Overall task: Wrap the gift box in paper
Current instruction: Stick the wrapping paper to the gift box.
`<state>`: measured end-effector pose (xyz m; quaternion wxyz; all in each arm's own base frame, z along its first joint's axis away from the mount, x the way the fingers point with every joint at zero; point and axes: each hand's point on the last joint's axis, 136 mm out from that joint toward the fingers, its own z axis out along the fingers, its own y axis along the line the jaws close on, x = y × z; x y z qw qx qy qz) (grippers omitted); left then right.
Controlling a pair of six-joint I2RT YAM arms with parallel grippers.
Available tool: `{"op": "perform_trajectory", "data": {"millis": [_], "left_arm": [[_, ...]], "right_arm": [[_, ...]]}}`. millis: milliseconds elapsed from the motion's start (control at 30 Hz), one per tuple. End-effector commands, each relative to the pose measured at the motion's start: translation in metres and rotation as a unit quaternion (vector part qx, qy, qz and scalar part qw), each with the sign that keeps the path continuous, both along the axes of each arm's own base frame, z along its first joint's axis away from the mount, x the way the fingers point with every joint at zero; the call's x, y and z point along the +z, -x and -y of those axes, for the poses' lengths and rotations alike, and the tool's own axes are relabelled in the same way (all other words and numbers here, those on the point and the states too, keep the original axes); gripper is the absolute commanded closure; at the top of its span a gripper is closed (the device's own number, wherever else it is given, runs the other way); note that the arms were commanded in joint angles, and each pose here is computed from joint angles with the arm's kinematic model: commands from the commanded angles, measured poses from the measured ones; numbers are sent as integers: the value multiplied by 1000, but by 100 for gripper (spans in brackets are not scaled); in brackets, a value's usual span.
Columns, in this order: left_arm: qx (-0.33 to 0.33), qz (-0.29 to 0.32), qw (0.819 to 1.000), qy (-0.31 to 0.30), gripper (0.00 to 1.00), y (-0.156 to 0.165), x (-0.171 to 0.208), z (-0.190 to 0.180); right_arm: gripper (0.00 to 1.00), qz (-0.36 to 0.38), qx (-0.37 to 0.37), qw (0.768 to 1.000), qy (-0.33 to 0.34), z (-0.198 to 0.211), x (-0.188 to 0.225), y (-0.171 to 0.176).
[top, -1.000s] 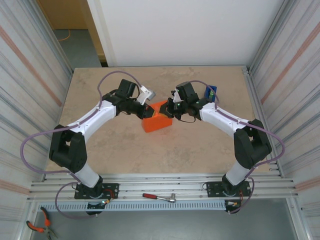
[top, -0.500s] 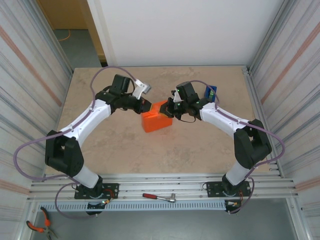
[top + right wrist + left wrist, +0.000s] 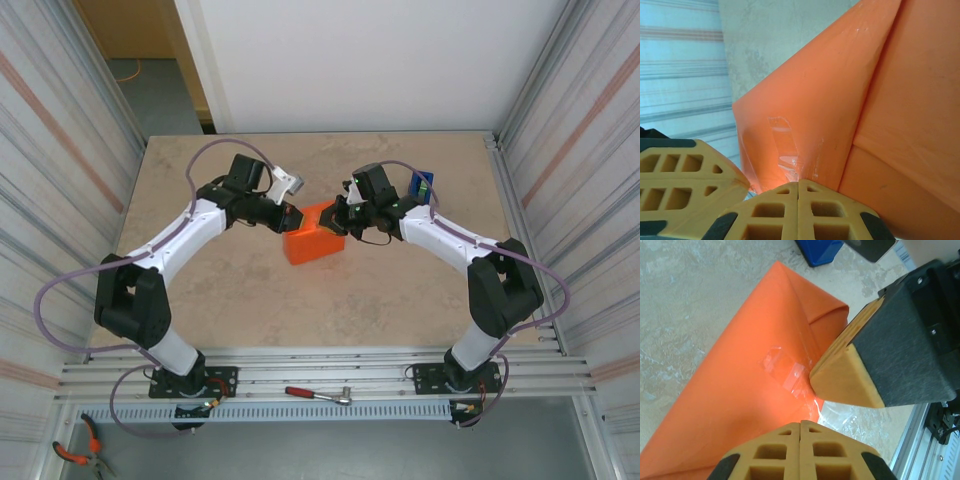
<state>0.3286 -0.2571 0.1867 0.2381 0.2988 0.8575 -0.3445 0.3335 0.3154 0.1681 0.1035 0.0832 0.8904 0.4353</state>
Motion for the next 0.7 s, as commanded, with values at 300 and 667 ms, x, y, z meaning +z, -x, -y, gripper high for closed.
{"op": "perform_trajectory", "data": {"millis": [300,667], "left_arm": [[-16,-14,998,-61,100,15,-31,-3],[-15,-24,995,-92,100,17,-47,-8]], "right_arm": [[98,-41,-18,998,50,19,-29,6],[93,-26,-10,999,39,16,-11,2]]}}
